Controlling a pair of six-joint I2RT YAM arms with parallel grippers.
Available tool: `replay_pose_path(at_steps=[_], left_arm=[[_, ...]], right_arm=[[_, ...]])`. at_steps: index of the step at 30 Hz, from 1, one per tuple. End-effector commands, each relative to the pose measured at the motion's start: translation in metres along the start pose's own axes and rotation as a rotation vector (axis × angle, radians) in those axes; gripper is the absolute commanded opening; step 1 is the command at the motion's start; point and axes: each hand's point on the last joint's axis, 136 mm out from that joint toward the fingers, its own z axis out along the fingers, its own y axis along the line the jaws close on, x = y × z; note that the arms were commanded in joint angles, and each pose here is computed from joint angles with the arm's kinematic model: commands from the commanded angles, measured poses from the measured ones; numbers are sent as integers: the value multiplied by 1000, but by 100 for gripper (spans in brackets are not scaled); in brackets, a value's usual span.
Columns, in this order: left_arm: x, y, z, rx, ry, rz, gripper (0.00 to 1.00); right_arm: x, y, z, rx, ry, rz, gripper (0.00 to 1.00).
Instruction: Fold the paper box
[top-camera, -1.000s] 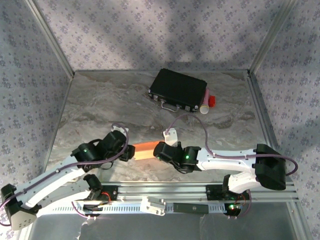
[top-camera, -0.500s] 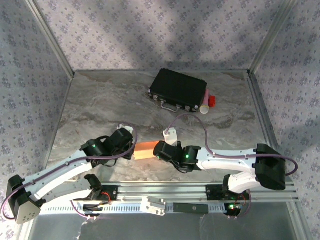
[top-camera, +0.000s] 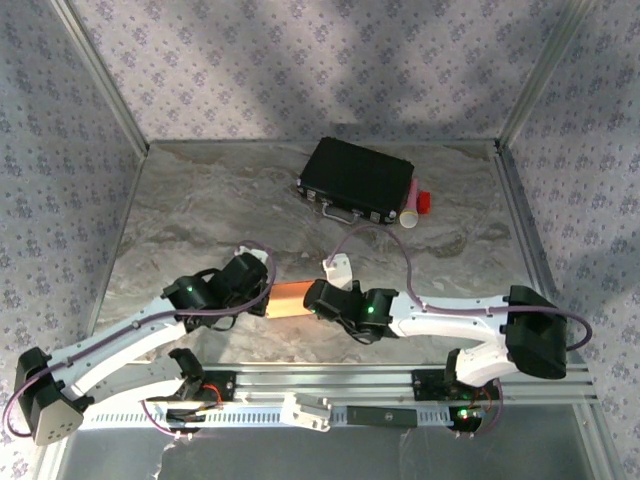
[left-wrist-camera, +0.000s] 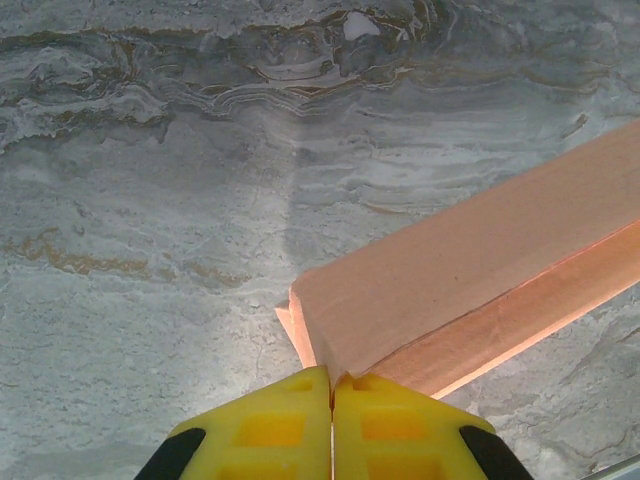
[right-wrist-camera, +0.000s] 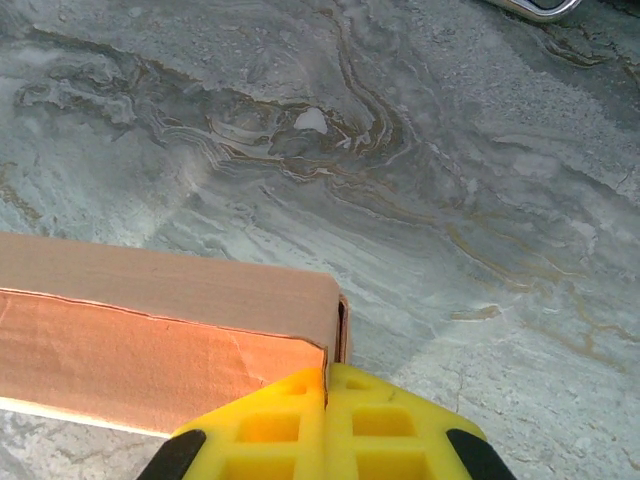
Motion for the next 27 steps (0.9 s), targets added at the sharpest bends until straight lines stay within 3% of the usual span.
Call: replay_pose_path(at_steps=[1,27], left_arm=[[-8,-13,-9,53,6,-49,7],[-15,-24,-17,106,81,-160,7]], right_arm=[[5,2,-1,10,54,-52,0],[-4,7,0,-9,97,-71,0]])
